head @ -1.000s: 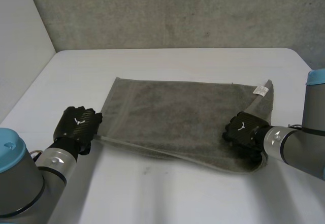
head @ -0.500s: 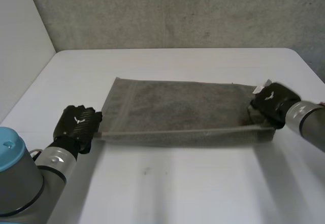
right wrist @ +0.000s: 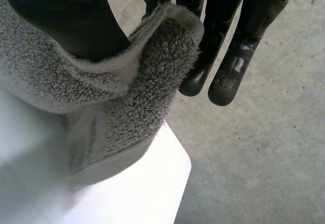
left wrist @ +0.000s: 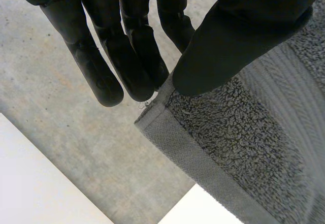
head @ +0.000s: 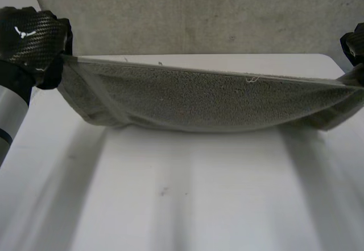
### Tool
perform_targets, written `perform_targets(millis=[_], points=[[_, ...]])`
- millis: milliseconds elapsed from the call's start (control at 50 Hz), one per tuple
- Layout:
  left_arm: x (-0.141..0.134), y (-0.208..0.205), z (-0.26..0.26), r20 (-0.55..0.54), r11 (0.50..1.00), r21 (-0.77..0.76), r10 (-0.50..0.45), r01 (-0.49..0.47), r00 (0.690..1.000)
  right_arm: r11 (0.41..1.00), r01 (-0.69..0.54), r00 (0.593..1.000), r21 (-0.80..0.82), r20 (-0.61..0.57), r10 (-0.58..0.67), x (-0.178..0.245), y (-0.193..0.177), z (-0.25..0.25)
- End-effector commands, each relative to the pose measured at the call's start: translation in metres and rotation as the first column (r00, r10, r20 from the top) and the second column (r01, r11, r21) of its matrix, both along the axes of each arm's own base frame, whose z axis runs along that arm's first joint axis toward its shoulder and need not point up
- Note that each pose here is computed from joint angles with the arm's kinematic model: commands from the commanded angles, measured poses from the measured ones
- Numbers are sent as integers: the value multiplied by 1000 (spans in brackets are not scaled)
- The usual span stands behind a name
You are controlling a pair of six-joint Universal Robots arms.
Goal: Fold the towel.
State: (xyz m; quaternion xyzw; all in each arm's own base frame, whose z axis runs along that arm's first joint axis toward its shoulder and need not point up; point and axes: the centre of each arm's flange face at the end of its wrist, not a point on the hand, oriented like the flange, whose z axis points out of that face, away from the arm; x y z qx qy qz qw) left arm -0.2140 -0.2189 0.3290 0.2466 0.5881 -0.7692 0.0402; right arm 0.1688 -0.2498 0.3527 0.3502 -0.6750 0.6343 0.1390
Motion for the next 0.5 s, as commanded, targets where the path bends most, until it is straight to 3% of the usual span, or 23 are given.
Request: perform_targets(millis=[20,180,300,420,460,480,500], points=[[1,-16,-12,32,997,79,13,-15,999,996,14,998,93,-67,-8,1,-12,-25],[-22,-74,-89,108,955,295,-46,12,993,962,67,984,264,-175,-21,26,-52,-93],[-33,-110,-100,119,960,280,-48,13,992,972,84,983,220,-177,-45,42,-82,-106],[-47,-152,-45,87,998,59,-23,18,996,994,90,995,-69,-38,-93,57,-122,-63],[-49,-163,10,17,992,-125,-6,8,1000,957,111,990,-268,110,-84,61,-132,-16],[-49,-163,10,17,992,-126,-6,8,1000,957,111,990,-269,111,-84,61,-132,-16],[-49,-165,35,-23,976,-216,2,-6,1000,921,126,980,-368,192,-57,61,-131,11]])
